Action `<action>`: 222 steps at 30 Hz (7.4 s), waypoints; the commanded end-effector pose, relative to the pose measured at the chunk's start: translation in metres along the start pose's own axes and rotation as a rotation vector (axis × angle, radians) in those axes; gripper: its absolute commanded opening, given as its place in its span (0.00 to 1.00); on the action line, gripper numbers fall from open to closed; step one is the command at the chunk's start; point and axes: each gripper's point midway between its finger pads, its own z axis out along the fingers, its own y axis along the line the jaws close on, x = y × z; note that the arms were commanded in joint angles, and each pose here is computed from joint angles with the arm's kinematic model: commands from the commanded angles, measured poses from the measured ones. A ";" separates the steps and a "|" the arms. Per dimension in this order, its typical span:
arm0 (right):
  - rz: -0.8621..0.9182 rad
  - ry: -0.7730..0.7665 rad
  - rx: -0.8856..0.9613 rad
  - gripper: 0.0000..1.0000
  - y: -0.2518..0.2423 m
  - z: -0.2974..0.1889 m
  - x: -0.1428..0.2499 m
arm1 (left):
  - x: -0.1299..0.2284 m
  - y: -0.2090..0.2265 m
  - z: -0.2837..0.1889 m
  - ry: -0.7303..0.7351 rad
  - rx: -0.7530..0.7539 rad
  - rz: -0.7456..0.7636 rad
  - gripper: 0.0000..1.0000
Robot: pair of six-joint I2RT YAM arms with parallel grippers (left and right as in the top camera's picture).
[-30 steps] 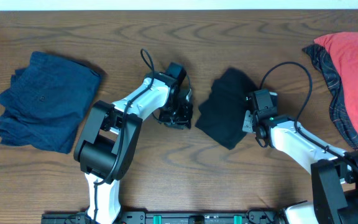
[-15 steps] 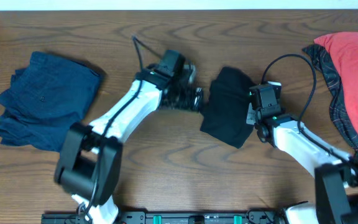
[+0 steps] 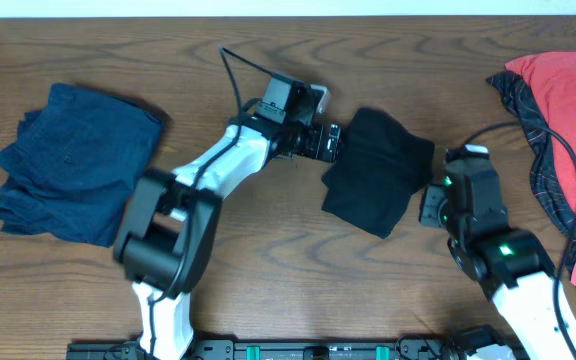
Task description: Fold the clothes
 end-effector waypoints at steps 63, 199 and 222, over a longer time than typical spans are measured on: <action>-0.015 0.059 -0.035 0.34 -0.003 -0.020 0.020 | 0.057 0.319 -0.422 -0.607 -0.879 -0.951 0.06; -0.046 -0.034 -0.219 0.99 0.022 0.016 -0.028 | 0.103 0.071 -0.281 0.192 -0.682 -0.483 0.99; 0.079 -0.314 0.023 0.99 -0.051 -0.076 -0.002 | 0.121 0.016 -0.352 -0.718 -0.648 -0.189 0.98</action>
